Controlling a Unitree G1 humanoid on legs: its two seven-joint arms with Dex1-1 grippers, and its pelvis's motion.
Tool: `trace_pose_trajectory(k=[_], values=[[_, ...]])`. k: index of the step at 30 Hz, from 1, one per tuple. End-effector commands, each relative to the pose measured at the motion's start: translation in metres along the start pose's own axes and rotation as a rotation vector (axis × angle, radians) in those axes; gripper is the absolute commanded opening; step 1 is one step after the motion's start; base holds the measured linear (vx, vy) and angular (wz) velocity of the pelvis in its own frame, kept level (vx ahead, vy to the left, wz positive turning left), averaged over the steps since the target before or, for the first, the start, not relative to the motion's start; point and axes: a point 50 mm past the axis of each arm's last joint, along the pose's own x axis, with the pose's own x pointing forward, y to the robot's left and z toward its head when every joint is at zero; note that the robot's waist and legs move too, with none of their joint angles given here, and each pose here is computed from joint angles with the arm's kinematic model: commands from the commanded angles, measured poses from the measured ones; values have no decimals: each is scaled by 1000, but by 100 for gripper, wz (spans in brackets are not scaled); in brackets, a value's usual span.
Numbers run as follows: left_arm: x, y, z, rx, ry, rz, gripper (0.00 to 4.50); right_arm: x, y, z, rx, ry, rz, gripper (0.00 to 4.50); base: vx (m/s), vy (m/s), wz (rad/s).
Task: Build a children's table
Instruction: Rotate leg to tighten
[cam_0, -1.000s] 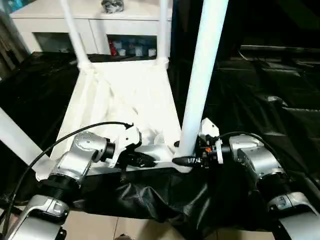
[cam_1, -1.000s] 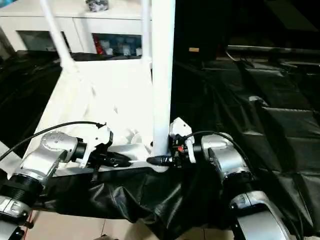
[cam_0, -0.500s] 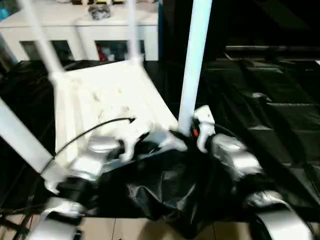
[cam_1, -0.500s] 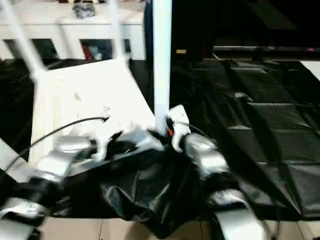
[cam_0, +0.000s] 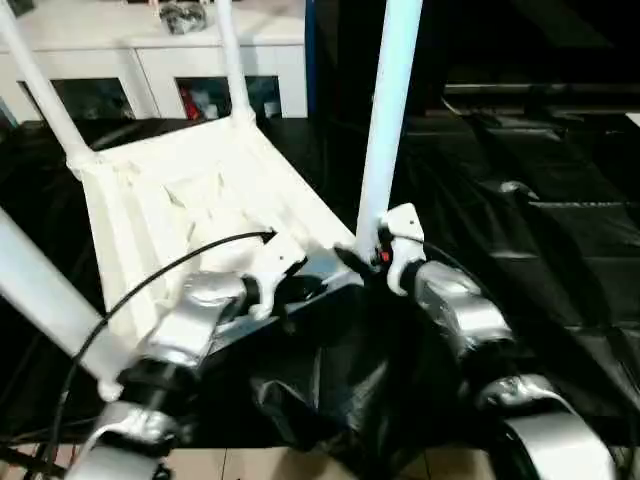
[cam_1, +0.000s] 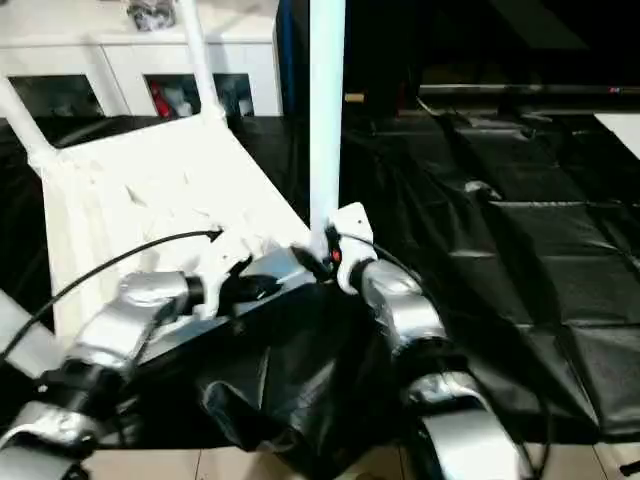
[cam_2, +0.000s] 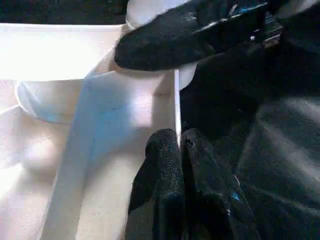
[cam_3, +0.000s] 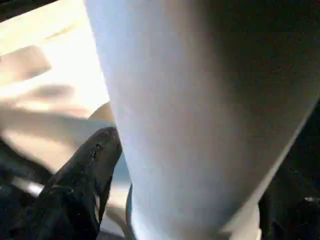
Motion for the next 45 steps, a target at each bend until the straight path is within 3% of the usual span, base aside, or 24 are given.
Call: trace_pose_trajectory(k=[1,9,11,21,27,32,38,41,42,45], values=[[13,-21,15,104,-42,-206,0,6,35,-6,-43,53,343,369,0,0,0],[-6,-13,5,157,29,-315,0,-30,25,-10,-78,142,595,369,0,0,0],[-7,-11,5,163,42,-317,0,-31,24,-10,-83,152,601,369,0,0,0],[-6,-9,5,160,33,-327,0,-34,31,-11,-66,161,652,281,0,0,0],[0,-9,7,100,-10,-243,0,-24,29,-13,-24,137,529,272,0,0,0],[12,-6,14,46,-53,-93,0,1,21,-22,39,152,178,271,0,0,0],[28,-12,20,-7,-73,-5,0,23,27,-26,105,163,-48,270,0,0,0],[37,-21,23,-20,-87,-2,0,34,34,-22,135,125,-96,270,0,0,0],[38,-22,24,-21,-88,-4,0,35,35,-21,140,119,-96,326,0,0,0],[40,-25,25,-18,-93,-9,0,39,40,-17,161,98,-44,346,0,0,0]])
